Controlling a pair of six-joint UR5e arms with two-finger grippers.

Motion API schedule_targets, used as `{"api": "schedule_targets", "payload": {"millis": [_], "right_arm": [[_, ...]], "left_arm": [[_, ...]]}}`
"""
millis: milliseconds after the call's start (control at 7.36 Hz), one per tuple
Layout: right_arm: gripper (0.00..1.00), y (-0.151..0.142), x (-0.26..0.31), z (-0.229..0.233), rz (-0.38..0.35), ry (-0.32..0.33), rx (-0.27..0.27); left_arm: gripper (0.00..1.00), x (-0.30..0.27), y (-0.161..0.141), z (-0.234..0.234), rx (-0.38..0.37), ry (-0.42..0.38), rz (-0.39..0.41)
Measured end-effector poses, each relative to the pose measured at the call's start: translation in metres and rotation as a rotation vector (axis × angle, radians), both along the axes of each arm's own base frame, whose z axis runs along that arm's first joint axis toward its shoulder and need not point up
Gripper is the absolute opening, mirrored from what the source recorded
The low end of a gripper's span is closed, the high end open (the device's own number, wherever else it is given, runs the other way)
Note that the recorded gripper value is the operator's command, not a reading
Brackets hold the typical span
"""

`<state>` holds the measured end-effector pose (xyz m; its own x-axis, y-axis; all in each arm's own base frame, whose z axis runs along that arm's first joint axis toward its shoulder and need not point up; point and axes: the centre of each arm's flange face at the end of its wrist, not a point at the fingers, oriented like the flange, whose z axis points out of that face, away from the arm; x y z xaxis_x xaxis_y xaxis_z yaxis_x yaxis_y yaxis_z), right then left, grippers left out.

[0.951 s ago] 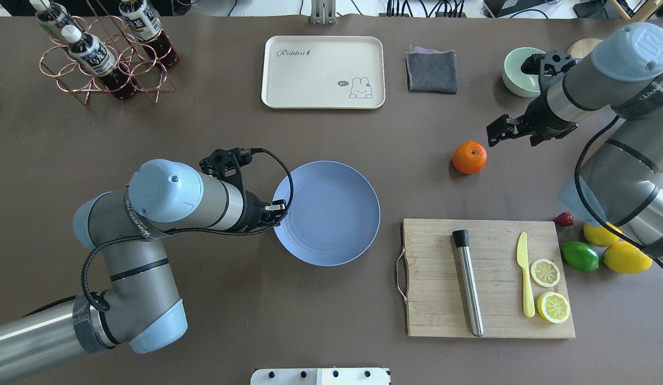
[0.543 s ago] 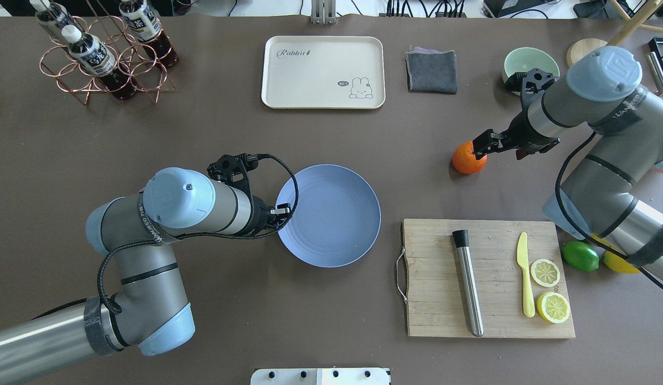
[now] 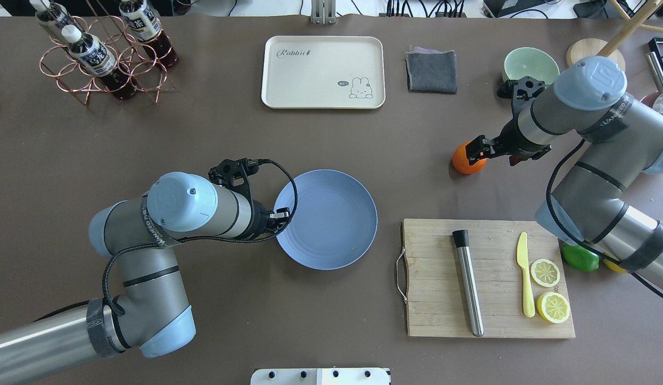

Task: Pick orange to plate
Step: 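Close the right gripper on the orange while the left gripper holds the plate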

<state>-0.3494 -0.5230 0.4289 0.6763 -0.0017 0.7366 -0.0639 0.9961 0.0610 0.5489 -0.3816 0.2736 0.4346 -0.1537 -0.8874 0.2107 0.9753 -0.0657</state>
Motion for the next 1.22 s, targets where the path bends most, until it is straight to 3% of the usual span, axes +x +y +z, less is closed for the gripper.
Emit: {"api": "schedule_targets", "payload": {"millis": [543,951,1086,1222], "right_arm": [[1.0,-0.034,-0.029,-0.019,0.03,0.001,-0.013],[1.0,-0.037,-0.048,-0.004,0.034,0.045,-0.021],[0.45,-0.035,-0.052,0.002,0.031,0.056,-0.025],[0.0,-0.034,-0.054,0.004,0.028,0.06,-0.027]], "left_arm": [[0.98,0.001,0.0,0.005,0.004,0.008,-0.002],[0.98,0.0,-0.001,0.002,0.006,0.013,-0.003],[0.98,0.0,-0.001,0.002,0.006,0.014,-0.003],[0.98,0.0,-0.001,0.001,0.007,0.014,-0.003]]}}
